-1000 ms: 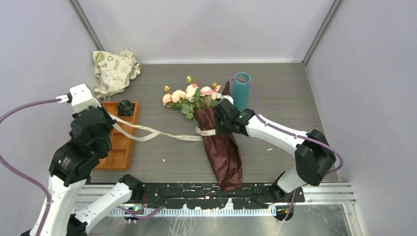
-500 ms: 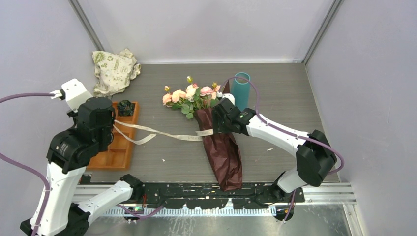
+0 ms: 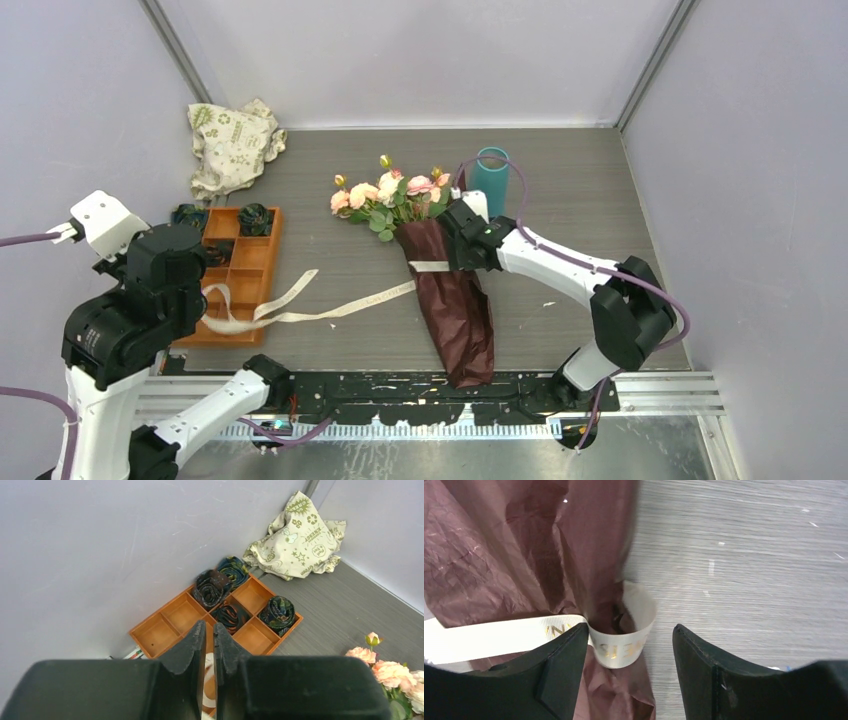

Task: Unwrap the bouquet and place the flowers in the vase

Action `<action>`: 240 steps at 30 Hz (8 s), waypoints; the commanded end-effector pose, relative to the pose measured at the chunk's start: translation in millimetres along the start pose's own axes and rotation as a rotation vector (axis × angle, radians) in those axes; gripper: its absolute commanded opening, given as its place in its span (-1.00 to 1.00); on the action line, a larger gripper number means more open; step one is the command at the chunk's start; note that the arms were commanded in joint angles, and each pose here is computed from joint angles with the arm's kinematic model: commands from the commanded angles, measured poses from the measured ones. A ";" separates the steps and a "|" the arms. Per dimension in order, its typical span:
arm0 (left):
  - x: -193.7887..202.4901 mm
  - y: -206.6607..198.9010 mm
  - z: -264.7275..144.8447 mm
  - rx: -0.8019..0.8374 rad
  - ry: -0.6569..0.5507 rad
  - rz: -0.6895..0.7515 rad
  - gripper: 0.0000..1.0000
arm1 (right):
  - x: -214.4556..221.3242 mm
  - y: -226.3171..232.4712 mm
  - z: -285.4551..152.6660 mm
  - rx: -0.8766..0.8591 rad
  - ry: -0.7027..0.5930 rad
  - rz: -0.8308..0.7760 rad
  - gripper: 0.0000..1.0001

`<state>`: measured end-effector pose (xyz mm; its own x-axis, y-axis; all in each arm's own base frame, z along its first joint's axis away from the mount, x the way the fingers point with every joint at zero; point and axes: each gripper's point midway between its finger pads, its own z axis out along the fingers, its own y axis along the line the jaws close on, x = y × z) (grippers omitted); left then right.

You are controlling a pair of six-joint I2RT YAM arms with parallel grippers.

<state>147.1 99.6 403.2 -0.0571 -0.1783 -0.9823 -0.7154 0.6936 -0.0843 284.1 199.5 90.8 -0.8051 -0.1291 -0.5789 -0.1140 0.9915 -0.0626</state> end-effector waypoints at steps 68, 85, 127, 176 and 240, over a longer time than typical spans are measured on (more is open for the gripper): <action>89.5 -128.3 -18.2 0.535 0.240 -0.035 -0.47 | 63.9 228.7 -48.7 -0.653 0.206 -0.228 0.28; 150.4 -176.2 -18.0 0.617 0.373 0.011 -0.58 | 16.9 101.9 -107.6 -0.334 -0.072 -0.202 0.50; 335.9 -265.8 -62.2 0.900 0.874 -0.032 -0.96 | 26.8 -77.0 -94.6 0.389 -0.105 0.075 -0.99; 357.0 -278.6 -69.5 0.931 0.939 -0.007 -0.97 | -37.7 -220.4 -168.2 0.351 -0.272 0.681 0.05; 375.4 -221.0 5.5 0.590 0.949 0.027 -1.00 | 50.3 97.1 116.3 -0.057 0.419 0.002 -0.89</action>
<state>287.0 -120.6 36.1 -0.7684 -0.4542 -0.4508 -0.3051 0.8793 -0.3658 309.0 298.9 13.9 -0.9505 -0.0680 -0.3033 -0.1000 0.9908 0.0912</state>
